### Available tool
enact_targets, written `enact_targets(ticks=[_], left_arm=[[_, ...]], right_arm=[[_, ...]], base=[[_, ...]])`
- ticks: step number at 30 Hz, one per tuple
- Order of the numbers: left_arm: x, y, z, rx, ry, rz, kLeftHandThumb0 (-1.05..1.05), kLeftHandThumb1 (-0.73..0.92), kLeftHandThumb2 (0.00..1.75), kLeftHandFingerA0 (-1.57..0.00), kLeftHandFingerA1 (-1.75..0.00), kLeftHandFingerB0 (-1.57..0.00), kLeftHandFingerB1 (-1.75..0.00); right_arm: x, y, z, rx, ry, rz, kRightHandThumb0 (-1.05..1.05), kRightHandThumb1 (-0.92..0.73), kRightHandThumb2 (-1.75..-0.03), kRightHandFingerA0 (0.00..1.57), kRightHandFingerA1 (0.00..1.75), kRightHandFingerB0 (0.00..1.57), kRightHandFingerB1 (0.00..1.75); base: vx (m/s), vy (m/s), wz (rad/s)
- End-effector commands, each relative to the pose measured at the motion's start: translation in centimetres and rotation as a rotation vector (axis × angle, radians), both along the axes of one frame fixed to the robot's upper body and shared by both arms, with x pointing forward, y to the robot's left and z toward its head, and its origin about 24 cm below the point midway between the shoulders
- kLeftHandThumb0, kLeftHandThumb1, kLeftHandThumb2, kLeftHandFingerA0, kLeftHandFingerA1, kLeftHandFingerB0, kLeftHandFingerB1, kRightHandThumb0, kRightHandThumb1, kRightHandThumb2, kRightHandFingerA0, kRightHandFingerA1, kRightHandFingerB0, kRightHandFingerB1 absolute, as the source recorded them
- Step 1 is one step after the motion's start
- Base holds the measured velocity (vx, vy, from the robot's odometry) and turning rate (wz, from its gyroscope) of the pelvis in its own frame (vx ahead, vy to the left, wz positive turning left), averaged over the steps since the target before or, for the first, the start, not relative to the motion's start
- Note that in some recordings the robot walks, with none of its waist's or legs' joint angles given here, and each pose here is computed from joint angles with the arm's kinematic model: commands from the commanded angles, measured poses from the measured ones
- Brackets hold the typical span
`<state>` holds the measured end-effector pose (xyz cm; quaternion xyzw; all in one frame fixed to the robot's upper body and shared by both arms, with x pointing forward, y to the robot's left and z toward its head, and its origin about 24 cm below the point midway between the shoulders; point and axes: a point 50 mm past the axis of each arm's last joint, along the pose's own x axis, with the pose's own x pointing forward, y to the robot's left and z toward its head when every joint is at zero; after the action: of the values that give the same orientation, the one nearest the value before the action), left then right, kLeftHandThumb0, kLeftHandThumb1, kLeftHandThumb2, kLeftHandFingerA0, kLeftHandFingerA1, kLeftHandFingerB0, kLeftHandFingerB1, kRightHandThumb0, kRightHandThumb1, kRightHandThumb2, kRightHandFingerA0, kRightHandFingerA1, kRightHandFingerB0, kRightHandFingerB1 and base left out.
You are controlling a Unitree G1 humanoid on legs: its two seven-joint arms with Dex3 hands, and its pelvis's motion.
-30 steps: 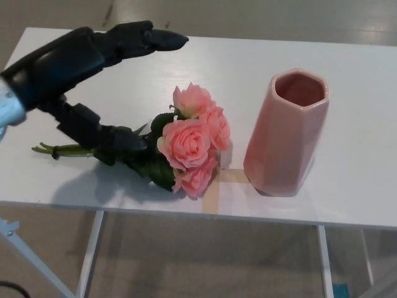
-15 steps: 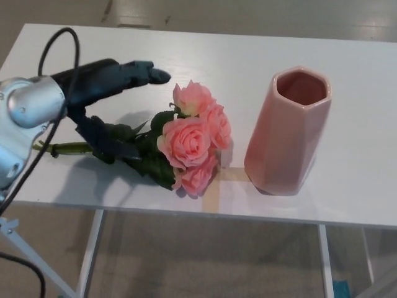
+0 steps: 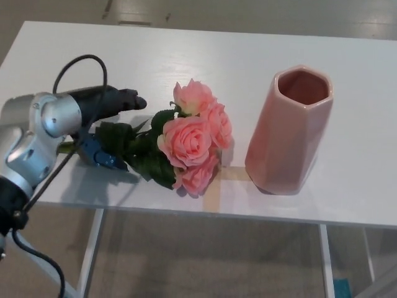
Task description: Use the left hand to pick up the rose and then lift and insert it into the pink vase.
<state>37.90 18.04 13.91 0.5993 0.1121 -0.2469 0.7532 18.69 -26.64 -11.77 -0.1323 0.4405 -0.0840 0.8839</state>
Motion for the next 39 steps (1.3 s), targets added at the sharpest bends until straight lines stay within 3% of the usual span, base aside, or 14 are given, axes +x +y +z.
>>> enact_targets(ticks=[1, 6, 7, 18, 20, 21, 23, 24, 29, 30, 31, 37, 38, 39], left_arm=[[0.2, -0.5, -0.6, 0.048, -0.013, 0.009, -0.58, 0.34, 0.77, 0.0, -0.12, 0.0, -0.2], [0.0, -1.3, -1.3, 0.052, -0.008, -0.01, -0.64, 0.32, 0.68, 0.0, -0.09, -0.01, -0.21], [-0.3, -1.7, -2.1, 0.038, -0.001, -0.017, -0.58, 0.34, 0.78, 0.0, -0.12, 0.0, -0.21], [-0.9, -2.6, -4.1, 0.017, 0.032, -0.037, -0.58, 0.34, 0.77, 0.0, -0.14, 0.0, -0.23], [-1.4, -2.9, -5.1, 0.004, 0.054, -0.051, -0.55, 0.34, 0.67, -0.08, -0.17, -0.09, -0.26], [-1.5, -2.9, -5.4, 0.007, 0.065, -0.065, -0.38, 0.31, 0.73, 0.0, -0.4, -0.01, -0.4], [-1.6, -2.9, -5.4, 0.008, 0.065, -0.066, -0.38, 0.31, 0.73, 0.0, -0.4, -0.01, -0.4], [-1.7, -3.0, -5.8, -0.009, 0.106, -0.07, -0.16, 0.77, 0.64, -0.96, -0.56, -0.67, -0.42], [-2.1, -3.1, -6.7, 0.001, 0.159, -0.089, -0.16, 0.78, 0.64, -1.08, -0.73, -0.8, -0.49], [-2.4, -3.0, -7.2, 0.006, 0.131, -0.08, -0.16, 0.77, 0.62, -0.89, -0.78, -0.75, -0.49], [-2.5, -2.9, -7.5, 0.001, 0.111, -0.074, -0.17, 0.77, 0.63, -0.85, -0.65, -0.68, -0.45], [-2.9, -2.6, -7.9, -0.03, 0.055, -0.066, -0.2, 0.78, 0.63, -0.87, -0.62, -0.54, -0.4], [-3.0, -2.5, -8.1, -0.042, 0.035, -0.064, -0.23, 0.78, 0.63, -0.88, -0.88, -0.59, -0.42], [-3.2, -2.3, -8.4, -0.06, 0.007, -0.062, -0.23, 0.78, 0.63, -0.88, -0.88, -0.59, -0.42]], right_arm=[[-0.4, -0.2, -0.1, -0.013, 0.012, 0.0, -0.34, -0.65, -0.59, 0.61, 0.42, 0.54, 0.39], [-0.4, -0.2, -0.1, -0.018, 0.012, 0.005, -0.34, -0.65, -0.59, 0.61, 0.42, 0.53, 0.39], [-0.4, -0.2, -0.1, -0.021, 0.012, 0.002, -0.34, -0.65, -0.59, 0.62, 0.42, 0.54, 0.39], [-0.2, -0.2, -0.1, 0.002, 0.002, -0.014, -0.33, -0.65, -0.59, 0.61, 0.42, 0.54, 0.39], [-0.2, -0.1, -0.1, 0.005, 0.002, -0.016, -0.34, -0.65, -0.59, 0.61, 0.42, 0.55, 0.39], [-0.2, -0.1, -0.1, 0.003, 0.004, -0.012, -0.34, -0.65, -0.59, 0.61, 0.42, 0.54, 0.39], [-0.2, -0.1, -0.1, 0.003, 0.004, -0.012, -0.34, -0.65, -0.59, 0.61, 0.42, 0.54, 0.39], [-0.1, -0.2, 0.0, 0.002, 0.002, -0.015, -0.34, -0.65, -0.59, 0.61, 0.42, 0.54, 0.39], [0.1, -0.3, 0.1, 0.012, -0.009, -0.03, -0.34, -0.65, -0.59, 0.61, 0.42, 0.55, 0.39], [0.1, -0.2, 0.2, 0.012, -0.014, -0.023, -0.34, -0.65, -0.59, 0.6, 0.42, 0.55, 0.39], [0.2, -0.2, 0.2, 0.013, -0.016, -0.019, -0.34, -0.65, -0.59, 0.6, 0.42, 0.54, 0.39], [0.3, -0.2, 0.3, 0.017, -0.021, -0.02, -0.33, -0.65, -0.59, 0.6, 0.42, 0.54, 0.39], [0.4, -0.2, 0.3, 0.016, -0.022, -0.019, -0.33, -0.65, -0.59, 0.59, 0.42, 0.54, 0.39], [0.4, -0.3, 0.3, 0.014, -0.022, -0.016, -0.33, -0.65, -0.59, 0.59, 0.42, 0.54, 0.39]], base=[[0.0, 0.0, 0.0], [0.0, 0.0, 0.0], [0.0, 0.0, 0.0], [0.0, 0.0, 0.0], [0.0, 0.0, 0.0], [0.0, 0.0, 0.0], [0.0, 0.0, 0.0], [0.0, 0.0, 0.0], [0.0, 0.0, 0.0], [0.0, 0.0, 0.0], [0.0, 0.0, 0.0], [0.0, 0.0, 0.0], [0.0, 0.0, 0.0], [0.0, 0.0, 0.0]])
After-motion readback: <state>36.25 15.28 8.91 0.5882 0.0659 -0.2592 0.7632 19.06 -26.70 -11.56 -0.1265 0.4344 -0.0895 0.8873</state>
